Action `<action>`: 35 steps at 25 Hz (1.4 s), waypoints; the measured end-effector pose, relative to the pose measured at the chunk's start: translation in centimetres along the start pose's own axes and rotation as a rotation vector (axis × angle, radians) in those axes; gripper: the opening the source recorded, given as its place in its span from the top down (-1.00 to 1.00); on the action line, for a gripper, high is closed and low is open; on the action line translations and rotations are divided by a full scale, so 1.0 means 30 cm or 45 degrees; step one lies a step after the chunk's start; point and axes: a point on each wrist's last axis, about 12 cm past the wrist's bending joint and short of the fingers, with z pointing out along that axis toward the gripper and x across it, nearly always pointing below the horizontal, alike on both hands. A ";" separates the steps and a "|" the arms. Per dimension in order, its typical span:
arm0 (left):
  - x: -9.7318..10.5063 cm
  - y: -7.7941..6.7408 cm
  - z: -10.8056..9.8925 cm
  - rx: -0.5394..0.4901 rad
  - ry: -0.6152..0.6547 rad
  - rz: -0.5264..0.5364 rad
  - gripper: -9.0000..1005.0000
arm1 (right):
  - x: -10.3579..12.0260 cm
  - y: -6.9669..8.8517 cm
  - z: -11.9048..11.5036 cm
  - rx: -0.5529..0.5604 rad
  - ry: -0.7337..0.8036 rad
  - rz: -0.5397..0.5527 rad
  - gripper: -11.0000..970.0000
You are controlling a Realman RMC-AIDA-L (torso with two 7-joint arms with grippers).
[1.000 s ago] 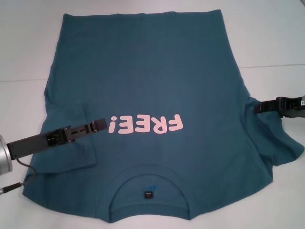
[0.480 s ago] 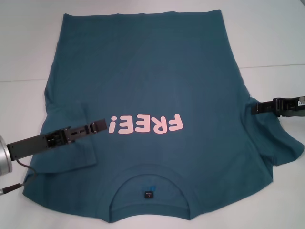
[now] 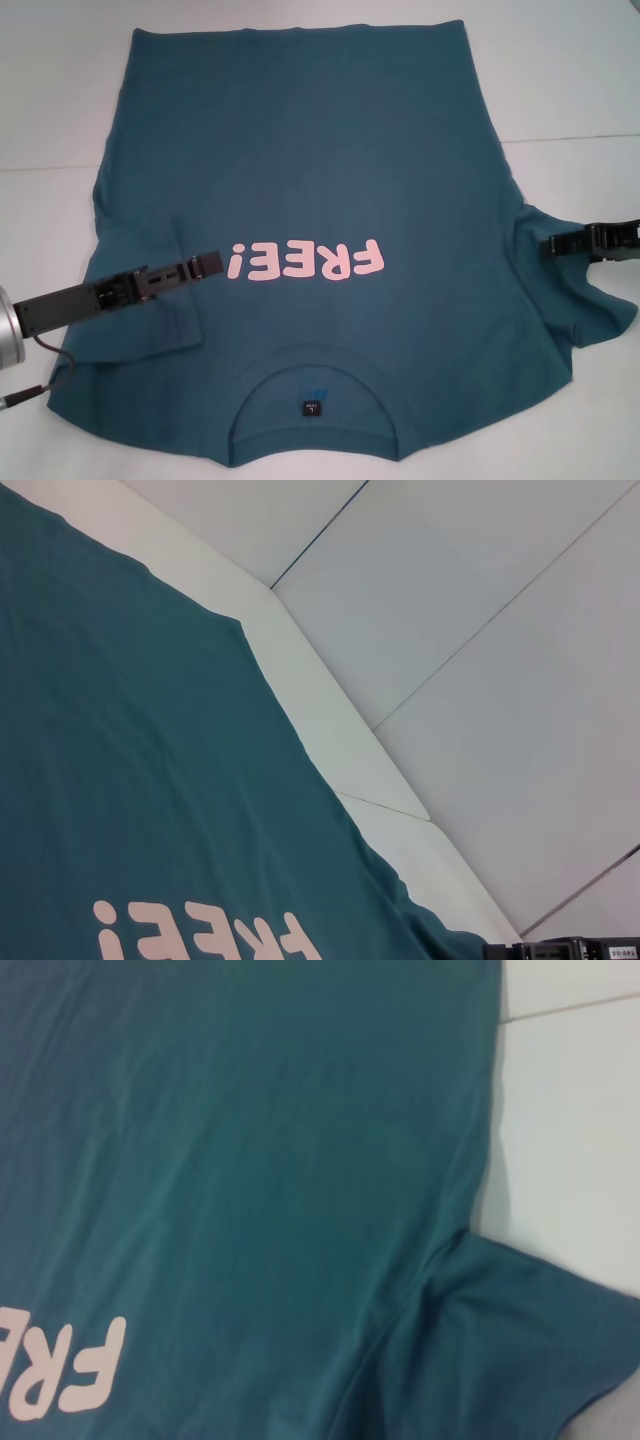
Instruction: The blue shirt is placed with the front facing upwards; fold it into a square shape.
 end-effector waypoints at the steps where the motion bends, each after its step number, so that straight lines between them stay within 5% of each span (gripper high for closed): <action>1: 0.000 0.000 0.000 0.000 0.000 0.000 -0.86 | 0.001 0.001 0.002 0.002 -0.001 -0.004 -0.66; 24: -0.004 -0.002 0.003 0.004 -0.001 0.000 -0.86 | -0.010 0.046 0.047 0.034 -0.008 -0.063 -0.65; 35: -0.004 -0.002 0.003 0.003 -0.001 0.001 -0.86 | -0.017 0.037 0.035 0.070 -0.001 -0.059 0.23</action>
